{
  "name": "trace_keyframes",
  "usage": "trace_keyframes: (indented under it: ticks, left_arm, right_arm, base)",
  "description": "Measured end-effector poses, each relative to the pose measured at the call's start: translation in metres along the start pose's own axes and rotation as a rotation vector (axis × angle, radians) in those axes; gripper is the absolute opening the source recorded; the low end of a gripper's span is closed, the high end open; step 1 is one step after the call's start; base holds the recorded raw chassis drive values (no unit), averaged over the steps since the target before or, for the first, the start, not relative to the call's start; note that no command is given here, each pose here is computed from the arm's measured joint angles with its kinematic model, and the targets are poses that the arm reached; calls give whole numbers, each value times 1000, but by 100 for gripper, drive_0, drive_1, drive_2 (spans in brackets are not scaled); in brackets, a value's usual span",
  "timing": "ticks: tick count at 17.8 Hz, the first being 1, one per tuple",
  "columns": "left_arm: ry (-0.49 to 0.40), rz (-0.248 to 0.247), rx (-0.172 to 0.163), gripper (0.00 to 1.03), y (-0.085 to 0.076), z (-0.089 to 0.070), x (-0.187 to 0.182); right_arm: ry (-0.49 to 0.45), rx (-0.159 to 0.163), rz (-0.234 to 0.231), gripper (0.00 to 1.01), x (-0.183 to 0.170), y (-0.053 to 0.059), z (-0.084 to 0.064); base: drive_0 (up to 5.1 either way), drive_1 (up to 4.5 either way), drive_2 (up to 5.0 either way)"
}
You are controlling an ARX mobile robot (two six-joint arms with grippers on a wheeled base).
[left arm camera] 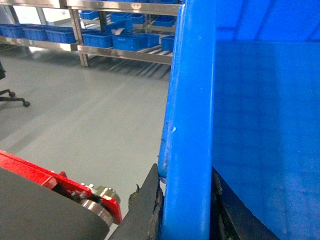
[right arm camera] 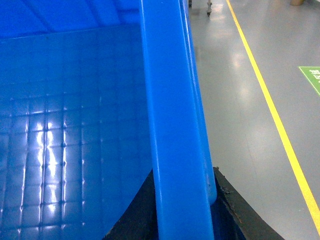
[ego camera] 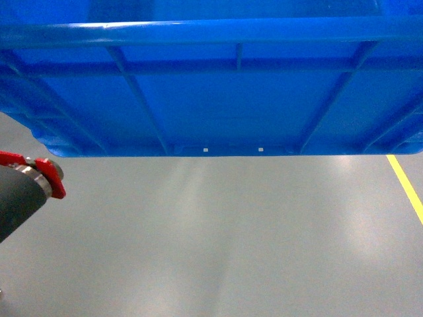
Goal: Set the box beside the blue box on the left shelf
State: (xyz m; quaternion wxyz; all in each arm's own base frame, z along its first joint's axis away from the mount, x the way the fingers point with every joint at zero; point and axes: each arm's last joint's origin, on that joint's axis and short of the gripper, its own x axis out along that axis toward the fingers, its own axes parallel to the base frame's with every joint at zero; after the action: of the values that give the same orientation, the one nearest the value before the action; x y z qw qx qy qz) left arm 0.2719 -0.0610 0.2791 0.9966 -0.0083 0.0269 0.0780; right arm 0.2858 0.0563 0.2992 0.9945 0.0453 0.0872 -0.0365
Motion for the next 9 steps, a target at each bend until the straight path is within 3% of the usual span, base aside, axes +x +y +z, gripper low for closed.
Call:
trace_keyframes:
  ticks: [6, 9]
  left_arm:
    - [0, -1, 1, 15, 0, 0, 0]
    - [-8, -1, -3, 15, -1, 1, 0]
  right_arm:
    - [2, 0, 0, 21, 0, 0, 0]
    - [-6, 2, -5, 21, -1, -1, 1]
  base:
    - [-160, -160, -160]
    - [21, 438, -395]
